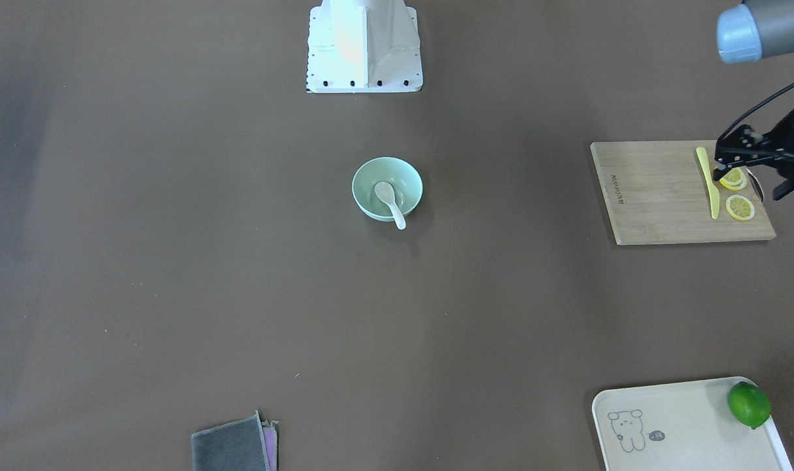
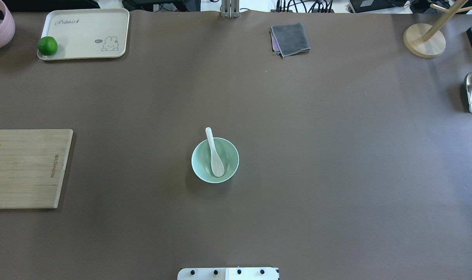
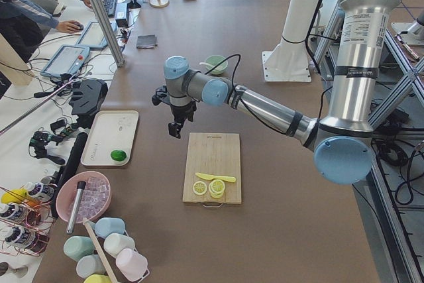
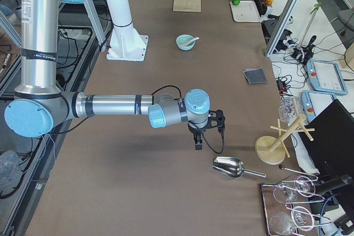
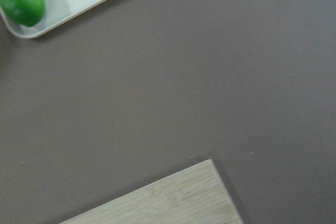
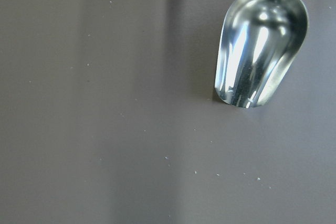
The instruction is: Place spoon in bowl
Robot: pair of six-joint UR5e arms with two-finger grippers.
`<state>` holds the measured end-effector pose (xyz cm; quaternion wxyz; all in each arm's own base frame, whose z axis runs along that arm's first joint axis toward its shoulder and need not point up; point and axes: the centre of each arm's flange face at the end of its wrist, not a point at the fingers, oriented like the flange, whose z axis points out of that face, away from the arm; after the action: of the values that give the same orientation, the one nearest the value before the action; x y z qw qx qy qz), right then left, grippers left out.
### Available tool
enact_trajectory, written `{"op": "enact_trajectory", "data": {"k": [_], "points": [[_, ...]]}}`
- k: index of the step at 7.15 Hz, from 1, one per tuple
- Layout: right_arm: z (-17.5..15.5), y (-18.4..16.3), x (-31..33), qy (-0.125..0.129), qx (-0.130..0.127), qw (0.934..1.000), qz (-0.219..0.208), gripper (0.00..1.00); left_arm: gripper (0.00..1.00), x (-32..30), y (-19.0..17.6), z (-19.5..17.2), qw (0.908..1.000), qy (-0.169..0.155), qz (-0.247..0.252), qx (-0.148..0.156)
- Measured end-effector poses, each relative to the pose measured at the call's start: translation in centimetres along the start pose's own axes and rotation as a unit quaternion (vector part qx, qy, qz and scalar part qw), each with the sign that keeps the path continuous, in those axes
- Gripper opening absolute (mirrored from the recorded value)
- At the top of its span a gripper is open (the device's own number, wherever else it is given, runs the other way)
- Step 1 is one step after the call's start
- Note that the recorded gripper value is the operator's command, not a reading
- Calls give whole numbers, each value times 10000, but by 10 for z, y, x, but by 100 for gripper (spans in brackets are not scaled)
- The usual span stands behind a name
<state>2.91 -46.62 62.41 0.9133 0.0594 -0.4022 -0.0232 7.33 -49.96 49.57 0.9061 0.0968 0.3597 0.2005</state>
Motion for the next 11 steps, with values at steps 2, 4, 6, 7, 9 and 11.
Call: {"op": "enact_trajectory", "data": {"k": [2, 4, 6, 7, 9, 11], "points": [[-17, 6, 25, 47, -95, 9999, -108, 100, 98, -51, 60, 4, 9993, -33, -343, -134], [-22, 11, 33, 40, -98, 9999, -90, 100, 98, -79, 90, 9, 9987, -61, -464, -186], [-24, 12, 36, 32, -91, 9999, -60, 100, 98, -88, 94, 7, 9987, -81, -484, -149], [-25, 12, 36, 25, -78, 9999, -62, 100, 98, -91, 93, 7, 9986, -84, -498, -134], [-30, 13, 36, -66, -23, 10000, -35, 100, 98, -99, 94, 9, 9988, -82, -477, -76], [-34, 9, 34, -99, 26, 9999, -49, 100, 98, -112, 103, 5, 9981, -115, -603, 7]]}}
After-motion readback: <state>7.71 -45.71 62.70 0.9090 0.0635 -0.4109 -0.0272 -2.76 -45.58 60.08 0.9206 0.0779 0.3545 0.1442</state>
